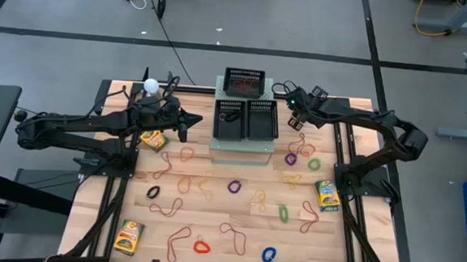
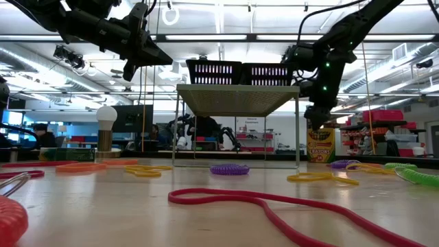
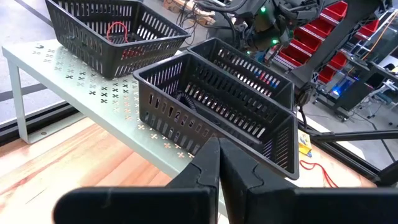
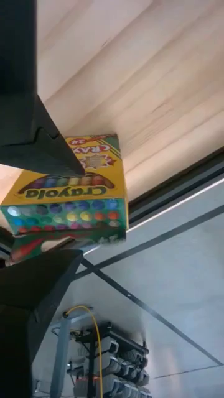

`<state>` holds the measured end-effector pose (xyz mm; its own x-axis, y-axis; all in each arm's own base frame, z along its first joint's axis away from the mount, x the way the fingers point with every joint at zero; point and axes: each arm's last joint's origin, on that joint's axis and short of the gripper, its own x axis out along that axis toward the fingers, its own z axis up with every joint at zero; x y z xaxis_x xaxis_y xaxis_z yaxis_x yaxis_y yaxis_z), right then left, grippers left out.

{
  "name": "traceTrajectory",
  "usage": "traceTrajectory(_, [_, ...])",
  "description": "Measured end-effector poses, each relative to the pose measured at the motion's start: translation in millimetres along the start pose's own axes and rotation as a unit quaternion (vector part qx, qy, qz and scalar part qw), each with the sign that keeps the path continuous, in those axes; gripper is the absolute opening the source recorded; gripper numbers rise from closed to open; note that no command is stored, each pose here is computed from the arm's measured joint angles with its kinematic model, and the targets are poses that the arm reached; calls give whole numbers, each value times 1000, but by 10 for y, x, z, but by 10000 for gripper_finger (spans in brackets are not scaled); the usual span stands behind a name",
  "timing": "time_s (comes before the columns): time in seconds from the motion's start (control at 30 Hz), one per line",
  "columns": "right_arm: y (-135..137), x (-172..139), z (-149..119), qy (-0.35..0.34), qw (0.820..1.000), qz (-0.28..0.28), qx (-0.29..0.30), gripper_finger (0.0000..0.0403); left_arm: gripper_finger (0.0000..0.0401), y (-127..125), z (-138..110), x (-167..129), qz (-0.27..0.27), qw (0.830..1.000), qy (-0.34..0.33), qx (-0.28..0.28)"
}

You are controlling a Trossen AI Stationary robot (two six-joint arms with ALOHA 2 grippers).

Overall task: Pick & Place Office Desk Supplies
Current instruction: Put the yellow crayon box into the bottom right black bin

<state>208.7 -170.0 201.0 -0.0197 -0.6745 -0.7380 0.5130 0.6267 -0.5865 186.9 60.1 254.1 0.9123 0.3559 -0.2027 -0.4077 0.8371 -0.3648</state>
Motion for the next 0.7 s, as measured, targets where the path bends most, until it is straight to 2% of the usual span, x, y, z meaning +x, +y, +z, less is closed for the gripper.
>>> traceTrajectory(0.33, [-143, -331, -80, -36, 995, 4, 88, 215, 8, 1, 0, 0, 0, 1000, 0, 1])
traceTrajectory(0.47, [-269, -491, -180, -50, 988, 41, 142, 211, 8, 0, 0, 0, 0, 1000, 0, 2])
traceTrajectory(0.57, [-428, -542, -251, -64, 971, 86, 214, 189, 8, 0, 0, 0, 0, 1000, 0, 2])
traceTrajectory(0.7, [-680, -474, -328, -79, 922, 196, 323, 135, 8, 0, 1, 0, 0, 1000, 0, 1])
